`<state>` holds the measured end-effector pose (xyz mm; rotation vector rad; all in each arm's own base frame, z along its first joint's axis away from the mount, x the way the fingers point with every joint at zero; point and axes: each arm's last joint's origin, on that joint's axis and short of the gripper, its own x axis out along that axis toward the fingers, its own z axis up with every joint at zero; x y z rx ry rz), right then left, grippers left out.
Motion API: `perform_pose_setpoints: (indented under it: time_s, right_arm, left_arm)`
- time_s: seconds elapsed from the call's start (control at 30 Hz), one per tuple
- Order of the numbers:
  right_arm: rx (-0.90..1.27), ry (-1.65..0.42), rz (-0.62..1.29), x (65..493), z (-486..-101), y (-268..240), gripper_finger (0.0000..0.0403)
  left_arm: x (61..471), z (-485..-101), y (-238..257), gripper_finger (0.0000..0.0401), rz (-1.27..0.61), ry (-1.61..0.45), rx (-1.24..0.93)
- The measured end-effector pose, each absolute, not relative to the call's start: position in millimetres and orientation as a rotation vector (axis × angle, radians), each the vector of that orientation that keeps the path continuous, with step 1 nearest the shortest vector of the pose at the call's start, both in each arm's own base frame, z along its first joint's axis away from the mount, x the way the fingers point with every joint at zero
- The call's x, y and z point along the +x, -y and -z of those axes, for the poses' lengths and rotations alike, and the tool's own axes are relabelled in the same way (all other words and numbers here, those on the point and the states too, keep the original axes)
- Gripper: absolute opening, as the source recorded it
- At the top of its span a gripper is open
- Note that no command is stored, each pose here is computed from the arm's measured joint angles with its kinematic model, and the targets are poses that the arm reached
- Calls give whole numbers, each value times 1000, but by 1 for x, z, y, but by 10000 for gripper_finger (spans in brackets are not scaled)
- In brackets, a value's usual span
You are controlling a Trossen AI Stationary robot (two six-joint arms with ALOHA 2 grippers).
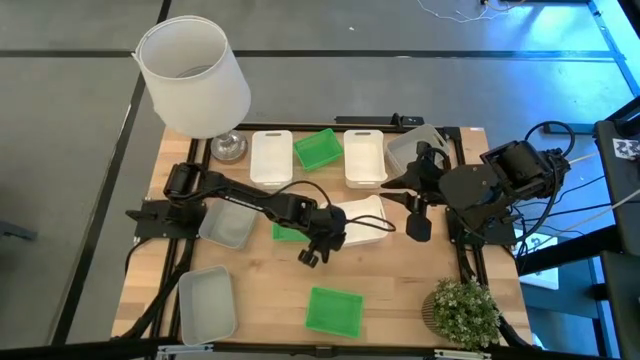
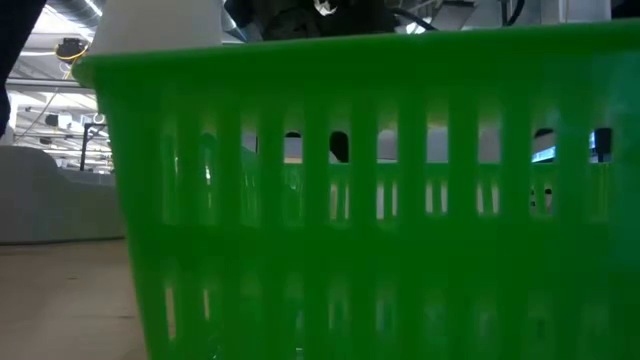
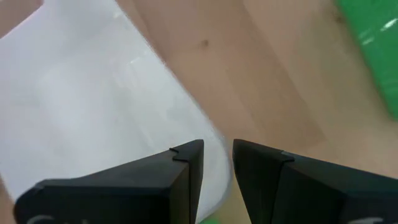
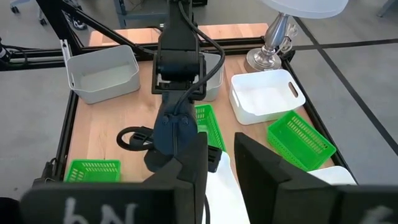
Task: Stack baskets by color
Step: Stack the bottom white bin on top of the top right white bin
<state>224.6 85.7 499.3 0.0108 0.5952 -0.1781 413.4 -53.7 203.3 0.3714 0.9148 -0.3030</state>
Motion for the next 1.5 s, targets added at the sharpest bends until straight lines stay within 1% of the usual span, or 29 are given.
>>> perform_pose_setpoints:
  time_s: [0.1, 0.17, 0.23, 0.33, 0.37, 0.57, 0.67, 0.8, 1.07, 1.17, 1.27, 1.4, 1.5]
  right_arm:
    - [10, -595, 178, 225, -499, -86, 81]
    - [10, -596, 178, 225, -499, -86, 81]
    - [9, -596, 178, 225, -499, -86, 81]
    - [9, -596, 178, 225, -499, -86, 81]
    - [9, -596, 178, 225, -499, -86, 81]
    - [6, -603, 179, 224, -499, -86, 81]
    - [6, -603, 179, 224, -499, -86, 81]
    - [6, -604, 179, 224, -498, -86, 81]
    - [4, -611, 175, 224, -498, -86, 81]
    - [11, -618, 155, 224, -498, -86, 81]
    - [29, -642, 95, 223, -497, -88, 81]
    - [42, -728, 9, 219, -492, -89, 81]
    - [32, -806, -35, 215, -487, -89, 81]
  left_arm:
    - [415, -204, 53, 78, 270, -907, 388]
    - [414, -204, 52, 76, 283, -908, 411]
    - [417, -197, 52, 63, 297, -913, 446]
    - [416, -188, 52, 20, 318, -958, 454]
    - [418, -186, 53, 12, 321, -951, 447]
    - [416, -187, 53, 3, 359, -958, 434]
    - [414, -202, 53, 2, 394, -971, 457]
    - [411, -243, 53, 1, 435, -956, 542]
    - [400, -310, 43, 0, 508, -977, 736]
    - [394, -322, 34, 0, 504, -1034, 747]
    - [389, -333, 26, 0, 494, -1070, 759]
    - [378, -339, 19, 0, 503, -1173, 753]
    - [374, -343, 12, 0, 499, -1204, 740]
